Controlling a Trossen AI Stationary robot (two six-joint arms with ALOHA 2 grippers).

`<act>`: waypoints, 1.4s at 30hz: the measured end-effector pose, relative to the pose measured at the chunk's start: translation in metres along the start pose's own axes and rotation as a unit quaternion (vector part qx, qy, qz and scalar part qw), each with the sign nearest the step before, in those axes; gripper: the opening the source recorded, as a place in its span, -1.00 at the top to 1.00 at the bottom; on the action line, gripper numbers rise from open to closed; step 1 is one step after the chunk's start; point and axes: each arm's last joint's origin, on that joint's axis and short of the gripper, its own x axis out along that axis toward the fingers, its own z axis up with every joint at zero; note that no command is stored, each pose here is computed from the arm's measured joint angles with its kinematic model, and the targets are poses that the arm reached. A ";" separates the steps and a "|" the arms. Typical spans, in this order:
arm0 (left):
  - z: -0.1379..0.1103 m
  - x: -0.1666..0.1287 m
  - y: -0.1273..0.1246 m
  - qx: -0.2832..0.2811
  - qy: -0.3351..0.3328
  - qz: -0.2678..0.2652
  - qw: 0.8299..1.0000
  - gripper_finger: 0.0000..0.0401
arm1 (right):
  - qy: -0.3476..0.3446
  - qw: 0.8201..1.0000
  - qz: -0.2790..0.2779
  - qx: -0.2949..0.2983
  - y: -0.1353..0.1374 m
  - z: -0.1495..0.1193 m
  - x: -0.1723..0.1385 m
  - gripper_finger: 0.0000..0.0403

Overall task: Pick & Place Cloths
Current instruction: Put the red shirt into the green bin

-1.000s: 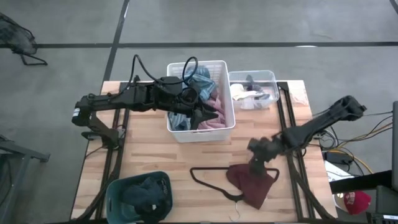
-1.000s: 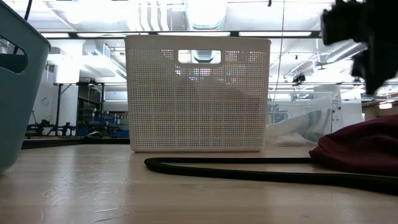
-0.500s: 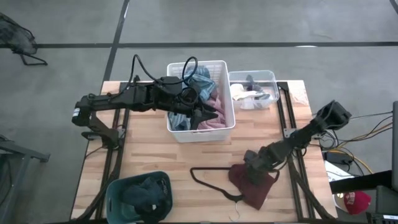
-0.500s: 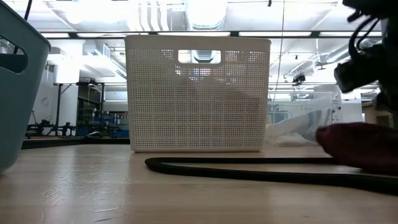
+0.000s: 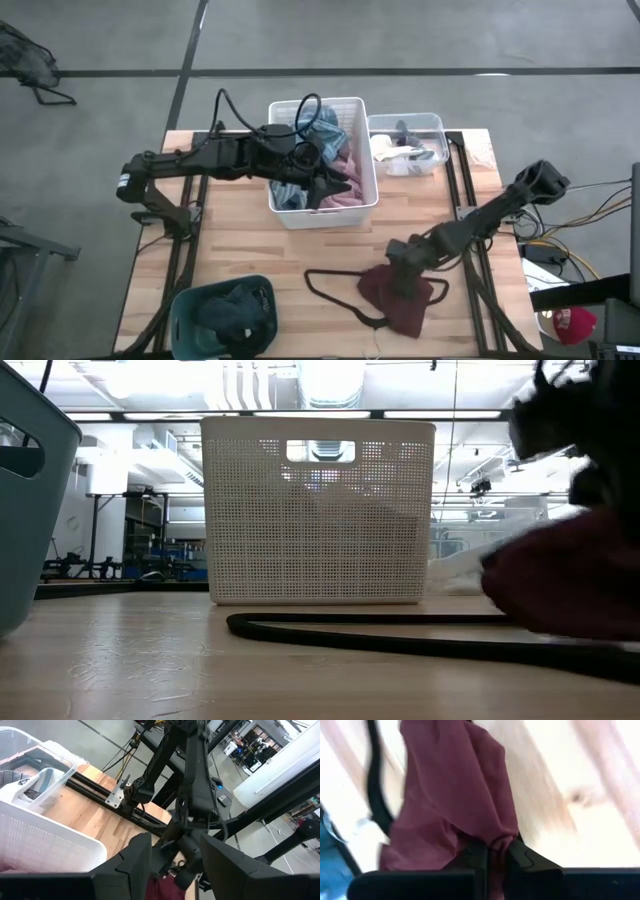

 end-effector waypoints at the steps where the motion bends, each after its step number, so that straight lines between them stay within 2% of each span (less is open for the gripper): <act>1: -0.001 0.001 0.001 0.000 0.002 0.001 1.000 0.13 | -0.012 1.000 0.003 0.001 0.000 0.002 -0.006 0.90; 13: -0.009 0.006 0.007 -0.022 0.015 0.009 1.000 0.13 | -0.155 0.984 0.082 -0.018 0.009 0.031 -0.087 0.91; 19: -0.010 0.007 0.001 0.006 0.011 -0.009 1.000 0.13 | -0.199 0.972 0.117 -0.050 0.027 0.044 -0.120 0.91; 24: -0.010 0.006 -0.005 0.028 0.011 -0.038 0.999 0.13 | -0.248 0.959 0.111 -0.080 0.043 0.060 -0.146 0.91; 30: -0.009 0.006 -0.010 0.033 0.019 -0.085 0.996 0.13 | -0.276 0.952 0.093 -0.098 0.048 0.081 -0.177 0.91; 35: -0.012 0.008 -0.012 0.034 0.027 -0.092 0.995 0.13 | -0.320 0.935 0.097 -0.119 0.052 0.100 -0.205 0.91; 42: -0.020 0.012 -0.020 0.036 0.046 -0.110 0.992 0.13 | -0.356 0.921 0.093 -0.131 0.055 0.121 -0.228 0.91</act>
